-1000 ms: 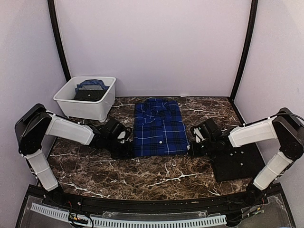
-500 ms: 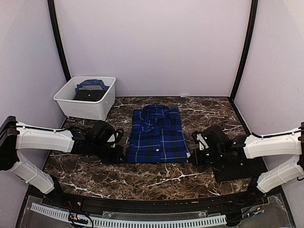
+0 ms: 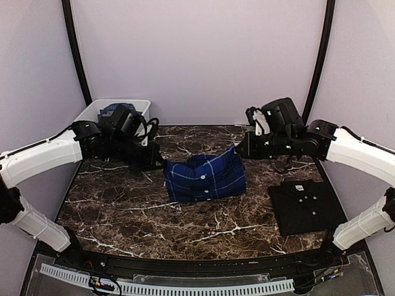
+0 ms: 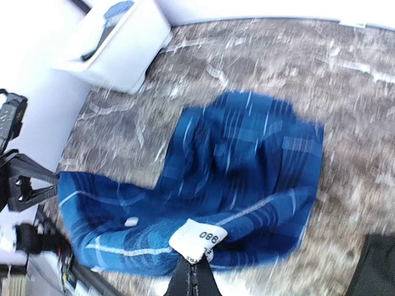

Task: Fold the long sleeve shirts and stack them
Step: Fold the 2/3-rectangle-folded shirt at the center of the board.

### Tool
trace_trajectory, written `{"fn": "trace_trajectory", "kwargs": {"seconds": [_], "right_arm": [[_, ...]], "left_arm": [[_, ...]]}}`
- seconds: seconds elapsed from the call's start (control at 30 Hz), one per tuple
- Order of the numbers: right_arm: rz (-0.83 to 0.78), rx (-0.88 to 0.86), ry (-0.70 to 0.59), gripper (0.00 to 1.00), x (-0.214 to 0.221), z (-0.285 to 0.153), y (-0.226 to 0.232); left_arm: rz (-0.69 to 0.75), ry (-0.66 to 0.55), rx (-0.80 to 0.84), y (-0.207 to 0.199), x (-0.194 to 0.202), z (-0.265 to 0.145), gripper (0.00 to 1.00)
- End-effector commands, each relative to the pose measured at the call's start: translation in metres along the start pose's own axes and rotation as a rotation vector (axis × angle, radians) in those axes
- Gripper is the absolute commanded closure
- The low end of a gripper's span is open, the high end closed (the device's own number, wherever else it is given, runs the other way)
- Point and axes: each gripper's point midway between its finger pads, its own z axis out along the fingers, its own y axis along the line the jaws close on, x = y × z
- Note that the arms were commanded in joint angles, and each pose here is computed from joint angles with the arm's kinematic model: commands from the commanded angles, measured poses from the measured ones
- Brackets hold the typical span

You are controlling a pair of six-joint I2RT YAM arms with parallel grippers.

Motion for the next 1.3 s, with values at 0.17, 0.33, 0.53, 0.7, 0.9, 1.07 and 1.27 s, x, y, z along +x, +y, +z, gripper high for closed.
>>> {"fn": "trace_trajectory", "kwargs": {"seconds": [0.17, 0.33, 0.53, 0.7, 0.9, 1.07, 1.27], "right_arm": [[0.076, 0.218, 0.083, 1.00, -0.035, 0.152, -0.127], [0.124, 0.250, 0.119, 1.00, -0.037, 0.191, -0.162], [0.136, 0.271, 0.102, 1.00, -0.040, 0.182, -0.168], [0.142, 0.306, 0.056, 1.00, -0.048, 0.163, -0.173], [0.178, 0.338, 0.065, 1.00, -0.041, 0.161, -0.191], [0.231, 0.387, 0.071, 1.00, -0.027, 0.156, -0.214], [0.244, 0.402, 0.068, 0.98, -0.025, 0.143, -0.224]], "left_arm": [[-0.020, -0.021, -0.093, 0.067, -0.122, 0.124, 1.00], [-0.049, -0.017, -0.120, 0.086, -0.152, 0.180, 1.00], [-0.064, -0.048, -0.117, 0.082, -0.163, 0.176, 1.00], [-0.063, -0.126, -0.097, 0.072, -0.179, 0.161, 1.00], [-0.034, -0.177, -0.061, 0.066, -0.192, 0.167, 1.00], [0.015, -0.180, -0.075, 0.068, -0.196, 0.168, 0.59], [0.025, -0.155, -0.077, 0.067, -0.183, 0.156, 0.42]]}}
